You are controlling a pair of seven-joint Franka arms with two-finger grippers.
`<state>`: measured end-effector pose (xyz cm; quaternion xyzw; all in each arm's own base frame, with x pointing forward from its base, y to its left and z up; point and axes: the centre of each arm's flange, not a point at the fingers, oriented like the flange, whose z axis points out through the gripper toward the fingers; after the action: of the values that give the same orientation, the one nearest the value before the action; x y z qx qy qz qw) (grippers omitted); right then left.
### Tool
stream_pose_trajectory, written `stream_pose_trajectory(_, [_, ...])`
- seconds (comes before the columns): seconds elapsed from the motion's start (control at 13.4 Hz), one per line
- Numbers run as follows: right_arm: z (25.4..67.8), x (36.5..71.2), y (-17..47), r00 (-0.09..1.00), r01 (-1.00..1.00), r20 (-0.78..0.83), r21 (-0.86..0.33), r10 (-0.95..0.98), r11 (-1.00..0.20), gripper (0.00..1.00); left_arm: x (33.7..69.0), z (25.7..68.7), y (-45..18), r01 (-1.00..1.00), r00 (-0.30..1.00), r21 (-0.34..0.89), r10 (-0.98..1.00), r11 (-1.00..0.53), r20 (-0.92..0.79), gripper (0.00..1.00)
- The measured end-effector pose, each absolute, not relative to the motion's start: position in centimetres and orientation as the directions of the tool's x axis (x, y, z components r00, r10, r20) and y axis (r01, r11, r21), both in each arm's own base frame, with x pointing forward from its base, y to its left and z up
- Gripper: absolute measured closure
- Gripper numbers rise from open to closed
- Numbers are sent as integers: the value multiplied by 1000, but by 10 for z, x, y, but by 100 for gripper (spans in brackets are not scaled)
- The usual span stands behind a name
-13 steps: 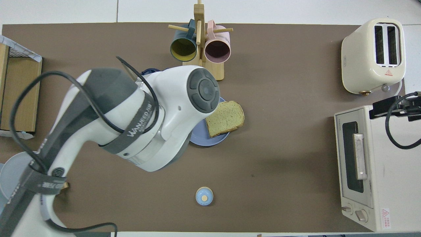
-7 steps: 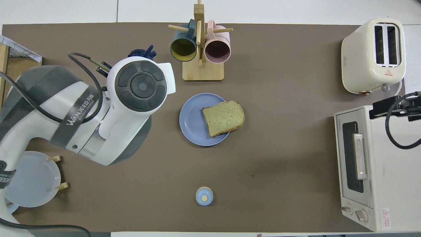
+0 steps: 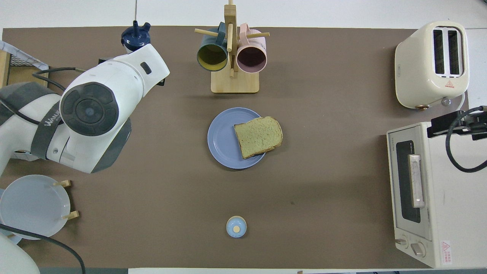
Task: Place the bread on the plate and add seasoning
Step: 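Carry the bottle back beside the mug rack with the left gripper, then lower the bottle upright onto the table and open the left gripper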
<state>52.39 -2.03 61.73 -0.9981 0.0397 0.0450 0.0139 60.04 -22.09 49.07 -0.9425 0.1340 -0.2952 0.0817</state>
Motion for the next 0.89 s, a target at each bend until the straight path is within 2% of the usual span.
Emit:
stream_pose_trajectory(0.52, [617,524,-20,993,-81,-91,-24,-78,-996,0,609,432,-176,-164,660,-56,-152,-985,736,54])
stream_pose_trajectory(0.89, [617,524,-20,993,-81,-91,-24,-78,-996,0,616,366,-186,-211,599,5,-125,-977,791,54])
